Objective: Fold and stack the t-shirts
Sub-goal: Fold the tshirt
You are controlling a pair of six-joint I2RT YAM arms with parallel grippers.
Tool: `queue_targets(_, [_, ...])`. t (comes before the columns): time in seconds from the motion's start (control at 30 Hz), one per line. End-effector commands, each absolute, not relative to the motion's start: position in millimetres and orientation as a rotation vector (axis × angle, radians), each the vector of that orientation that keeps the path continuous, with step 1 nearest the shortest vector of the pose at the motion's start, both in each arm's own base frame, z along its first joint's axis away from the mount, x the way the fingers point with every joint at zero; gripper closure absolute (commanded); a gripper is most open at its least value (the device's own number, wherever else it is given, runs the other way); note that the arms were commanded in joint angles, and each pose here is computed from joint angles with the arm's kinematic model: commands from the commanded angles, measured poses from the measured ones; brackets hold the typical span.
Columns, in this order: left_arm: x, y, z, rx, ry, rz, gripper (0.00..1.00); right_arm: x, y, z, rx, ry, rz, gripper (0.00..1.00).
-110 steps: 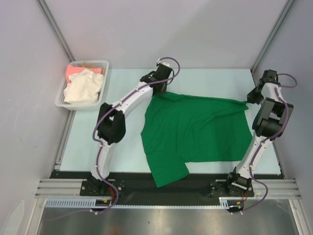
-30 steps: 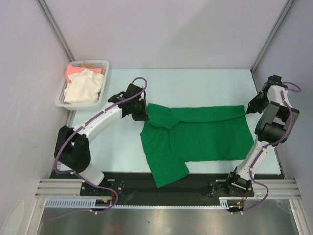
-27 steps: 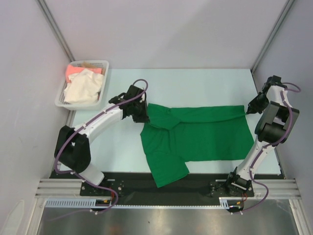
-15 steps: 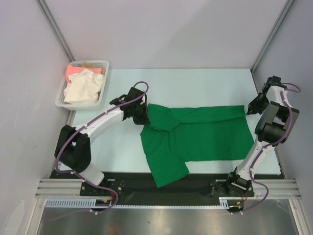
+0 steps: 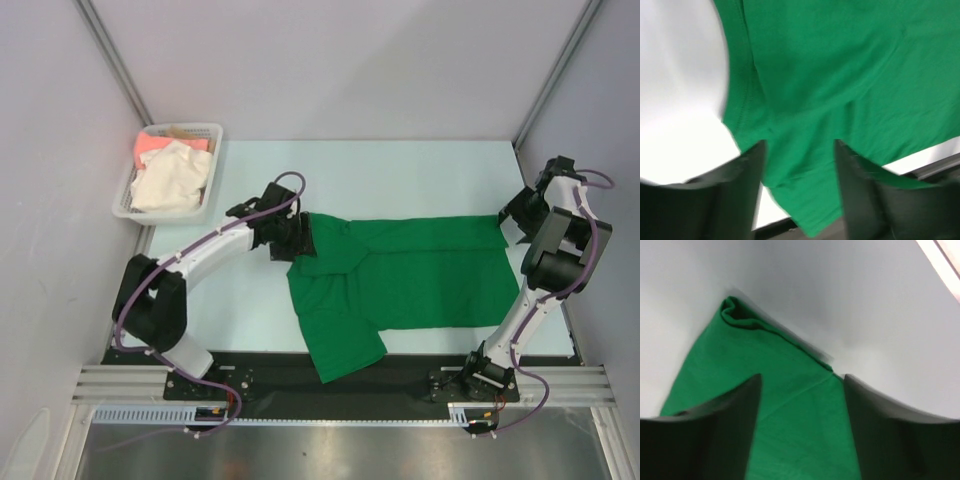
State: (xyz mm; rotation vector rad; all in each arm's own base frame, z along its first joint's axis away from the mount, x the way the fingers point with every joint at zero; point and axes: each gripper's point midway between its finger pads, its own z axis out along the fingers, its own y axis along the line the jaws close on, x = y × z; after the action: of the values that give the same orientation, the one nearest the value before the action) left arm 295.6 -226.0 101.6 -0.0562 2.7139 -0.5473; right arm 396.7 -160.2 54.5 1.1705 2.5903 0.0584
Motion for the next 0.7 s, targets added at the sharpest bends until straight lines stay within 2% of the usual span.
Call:
queue_targets(0.0, [290.7,-221.2,123.4,0.011,2.615,-0.564,0.3,411.9,-176.6,98.0,1.081,2.452,0.008,0.23])
queue_targets(0.1, [307.2,-210.4,142.1,0.054,2.509,-0.486,0.24,445.0,-184.8,131.3,0.925,2.339,-0.008,0.09])
queue_targets(0.17, [323.7,-209.5,152.6,0.073,2.444,-0.48,0.2,460.1,-183.9,123.9,0.852,2.386,-0.03,0.08])
queue_targets(0.2, [335.8,-206.5,156.4,0.094,2.413,-0.48,0.06,466.7,-184.4,121.9,0.829,2.395,-0.035,0.07])
queue_targets(0.23, [351.7,-209.5,166.9,0.092,2.376,-0.489,0.02,478.9,-185.9,131.7,0.792,2.372,-0.03,0.07])
queue_targets(0.33, [390.9,-207.6,160.0,0.104,2.38,-0.443,0.07,495.0,-179.2,123.6,0.712,2.394,-0.008,0.08])
queue_targets(0.37, [399.9,-208.1,137.6,0.114,2.435,-0.413,0.11,498.3,-176.9,120.2,0.708,2.395,0.021,0.09])
queue_targets(0.4, [409.4,-206.8,133.9,0.124,2.441,-0.395,0.16,500.4,-175.9,110.9,0.713,2.408,0.041,0.14])
queue_targets(0.43, [422.9,-210.8,142.3,0.127,2.421,-0.401,0.29,504.1,-175.6,109.2,0.712,2.406,0.054,0.18])
queue_targets(0.47, [427.3,-210.7,133.8,0.127,2.448,-0.387,0.35,505.8,-175.9,106.9,0.722,2.406,0.057,0.22])
queue_targets(0.5, [433.1,-212.6,119.0,0.128,2.478,-0.389,0.4,507.8,-174.1,104.4,0.728,2.406,0.076,0.34])
queue_targets(0.57, [445.8,-215.8,118.1,0.152,2.469,-0.383,0.48,512.7,-172.2,99.3,0.735,2.414,0.104,0.44])
queue_targets(0.6, [449.9,-214.5,111.4,0.147,2.492,-0.351,0.48,513.7,-173.0,98.4,0.734,2.419,0.097,0.5])
queue_targets(0.63, [451.9,-213.2,109.7,0.148,2.495,-0.339,0.48,513.6,-173.7,93.9,0.734,2.433,0.088,0.5])
queue_targets(0.67, [453.3,-213.5,107.6,0.156,2.497,-0.34,0.41,513.4,-173.9,94.1,0.728,2.439,0.086,0.46])
